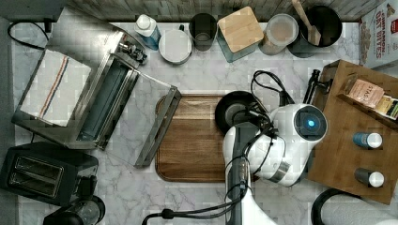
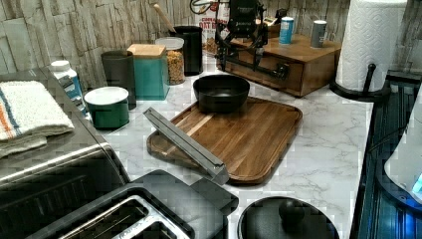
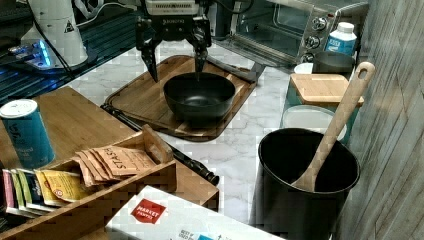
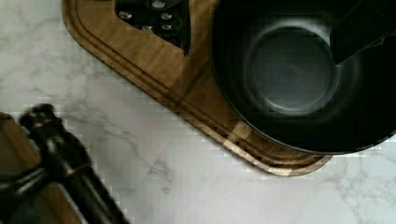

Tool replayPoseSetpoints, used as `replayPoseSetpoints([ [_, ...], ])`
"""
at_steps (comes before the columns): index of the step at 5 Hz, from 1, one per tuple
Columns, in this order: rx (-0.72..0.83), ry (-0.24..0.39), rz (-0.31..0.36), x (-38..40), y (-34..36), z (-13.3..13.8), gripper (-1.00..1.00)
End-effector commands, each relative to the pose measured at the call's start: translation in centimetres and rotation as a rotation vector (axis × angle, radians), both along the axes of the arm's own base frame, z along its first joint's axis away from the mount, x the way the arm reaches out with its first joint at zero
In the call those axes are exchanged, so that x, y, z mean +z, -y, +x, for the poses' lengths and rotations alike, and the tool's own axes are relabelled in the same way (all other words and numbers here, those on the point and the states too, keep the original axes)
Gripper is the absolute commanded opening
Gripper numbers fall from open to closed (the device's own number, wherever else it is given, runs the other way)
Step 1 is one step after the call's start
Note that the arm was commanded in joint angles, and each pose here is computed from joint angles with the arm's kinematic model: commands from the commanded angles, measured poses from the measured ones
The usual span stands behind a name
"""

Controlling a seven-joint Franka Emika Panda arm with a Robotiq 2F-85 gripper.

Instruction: Pick up the bowl.

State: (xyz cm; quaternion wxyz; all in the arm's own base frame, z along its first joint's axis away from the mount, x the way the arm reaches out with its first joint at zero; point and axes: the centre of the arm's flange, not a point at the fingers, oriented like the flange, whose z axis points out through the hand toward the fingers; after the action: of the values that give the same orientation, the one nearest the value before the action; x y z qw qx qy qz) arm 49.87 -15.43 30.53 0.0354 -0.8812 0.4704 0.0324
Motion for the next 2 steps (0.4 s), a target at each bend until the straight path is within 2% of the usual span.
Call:
replayPoseSetpoints([
  [1, -0.089, -0.079, 0.027, -2.37, 1.79, -0.72, 1.0],
  [2, -0.075, -0.038, 0.033, -2.9, 2.06, -0.35, 1.0],
])
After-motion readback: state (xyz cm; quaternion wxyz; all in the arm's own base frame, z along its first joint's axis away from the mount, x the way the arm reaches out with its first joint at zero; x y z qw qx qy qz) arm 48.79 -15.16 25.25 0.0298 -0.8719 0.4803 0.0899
